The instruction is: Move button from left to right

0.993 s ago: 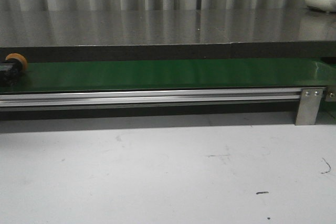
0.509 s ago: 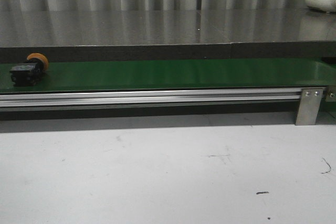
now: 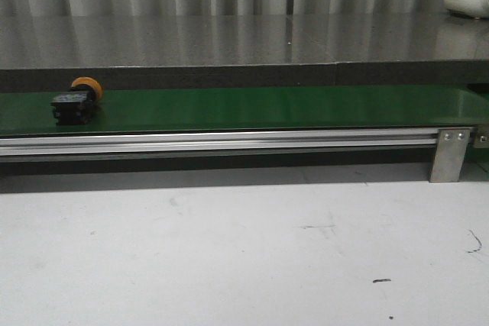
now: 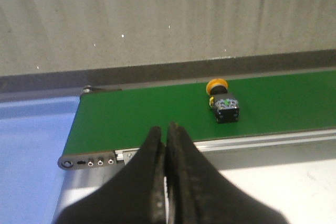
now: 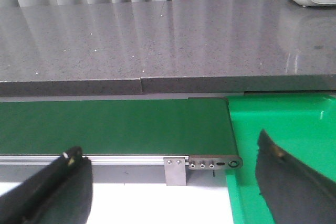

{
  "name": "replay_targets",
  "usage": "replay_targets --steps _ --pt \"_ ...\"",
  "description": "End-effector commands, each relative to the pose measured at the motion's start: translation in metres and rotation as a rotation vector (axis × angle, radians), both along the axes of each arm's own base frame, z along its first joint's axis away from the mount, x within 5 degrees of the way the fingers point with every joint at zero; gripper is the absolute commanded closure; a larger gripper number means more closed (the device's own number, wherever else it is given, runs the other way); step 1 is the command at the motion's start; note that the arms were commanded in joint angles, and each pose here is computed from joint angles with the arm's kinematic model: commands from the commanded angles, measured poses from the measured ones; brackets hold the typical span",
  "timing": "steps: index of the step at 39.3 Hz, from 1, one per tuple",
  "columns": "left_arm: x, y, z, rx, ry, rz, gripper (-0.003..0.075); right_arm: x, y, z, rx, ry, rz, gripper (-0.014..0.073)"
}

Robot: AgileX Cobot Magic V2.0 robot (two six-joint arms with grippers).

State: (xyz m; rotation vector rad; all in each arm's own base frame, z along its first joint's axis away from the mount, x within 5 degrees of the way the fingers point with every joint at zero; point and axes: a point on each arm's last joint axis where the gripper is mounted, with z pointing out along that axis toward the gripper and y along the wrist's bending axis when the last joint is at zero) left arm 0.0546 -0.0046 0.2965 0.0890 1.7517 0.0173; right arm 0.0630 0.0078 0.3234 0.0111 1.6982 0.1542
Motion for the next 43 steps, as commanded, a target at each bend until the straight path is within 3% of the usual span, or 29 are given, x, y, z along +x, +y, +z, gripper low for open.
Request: replay_targets --steps 1,10,43 --pt "-0.016 0.000 0.011 -0.025 -0.177 0.005 0.0741 0.001 -0.001 0.017 0.003 -0.096 -0.017 -0.0049" --pt "-0.032 -0.001 0.010 -0.027 -0.262 0.003 0.0741 0.001 -0.001 0.017 0.003 -0.096 -0.017 -0.0049" --pt "-0.032 -0.001 0.010 -0.027 -0.262 0.003 0.0741 0.001 -0.001 0.017 0.003 -0.096 -0.017 -0.0049"
